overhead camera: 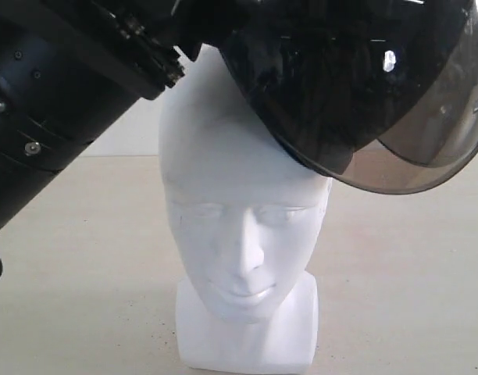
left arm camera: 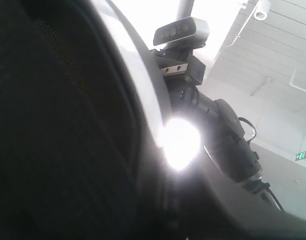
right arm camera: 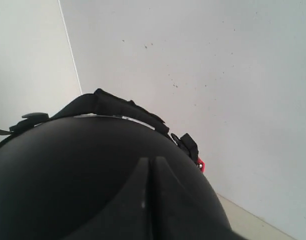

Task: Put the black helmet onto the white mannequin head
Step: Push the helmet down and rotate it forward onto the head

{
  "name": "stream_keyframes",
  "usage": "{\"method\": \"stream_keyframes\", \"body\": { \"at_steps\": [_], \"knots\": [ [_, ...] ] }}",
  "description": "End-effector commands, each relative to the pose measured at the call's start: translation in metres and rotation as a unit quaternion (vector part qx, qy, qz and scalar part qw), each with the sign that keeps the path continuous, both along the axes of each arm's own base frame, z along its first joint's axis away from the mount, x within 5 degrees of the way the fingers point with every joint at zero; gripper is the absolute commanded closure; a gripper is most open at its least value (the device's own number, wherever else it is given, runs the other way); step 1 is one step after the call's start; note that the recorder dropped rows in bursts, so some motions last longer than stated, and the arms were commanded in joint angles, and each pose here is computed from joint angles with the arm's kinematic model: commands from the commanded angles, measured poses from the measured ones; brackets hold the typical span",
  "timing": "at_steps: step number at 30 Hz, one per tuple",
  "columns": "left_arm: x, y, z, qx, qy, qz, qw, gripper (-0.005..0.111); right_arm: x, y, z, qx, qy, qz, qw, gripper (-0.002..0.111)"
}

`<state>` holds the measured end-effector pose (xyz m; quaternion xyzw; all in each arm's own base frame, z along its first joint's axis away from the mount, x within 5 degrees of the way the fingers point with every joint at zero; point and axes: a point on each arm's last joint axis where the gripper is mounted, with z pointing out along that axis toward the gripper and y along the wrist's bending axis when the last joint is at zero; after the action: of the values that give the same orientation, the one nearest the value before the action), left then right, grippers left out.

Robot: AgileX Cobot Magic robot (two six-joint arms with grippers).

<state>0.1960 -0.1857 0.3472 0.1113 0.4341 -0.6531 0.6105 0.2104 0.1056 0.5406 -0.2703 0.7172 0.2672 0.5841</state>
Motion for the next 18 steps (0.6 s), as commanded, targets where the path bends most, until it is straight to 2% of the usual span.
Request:
{"method": "stream_keyframes", "body": {
  "at_steps": [1,7,13,18],
  "knots": [
    [0.008,0.007,-0.006,0.015,0.008,0.057,0.998,0.102,-0.002,0.003,-0.009,-0.019,0.031,0.023,0.999,0.108],
    [0.003,0.016,-0.012,0.018,0.011,0.083,0.996,0.102,0.011,0.005,-0.035,-0.028,0.061,0.015,0.998,0.108],
    [-0.004,0.036,-0.011,0.012,0.009,0.110,0.994,0.102,0.012,0.006,-0.038,-0.024,0.065,0.018,0.997,0.108],
    [-0.010,0.042,-0.017,0.012,0.020,0.116,0.993,0.102,0.012,0.007,-0.038,-0.021,0.065,0.019,0.997,0.108]
  ]
}}
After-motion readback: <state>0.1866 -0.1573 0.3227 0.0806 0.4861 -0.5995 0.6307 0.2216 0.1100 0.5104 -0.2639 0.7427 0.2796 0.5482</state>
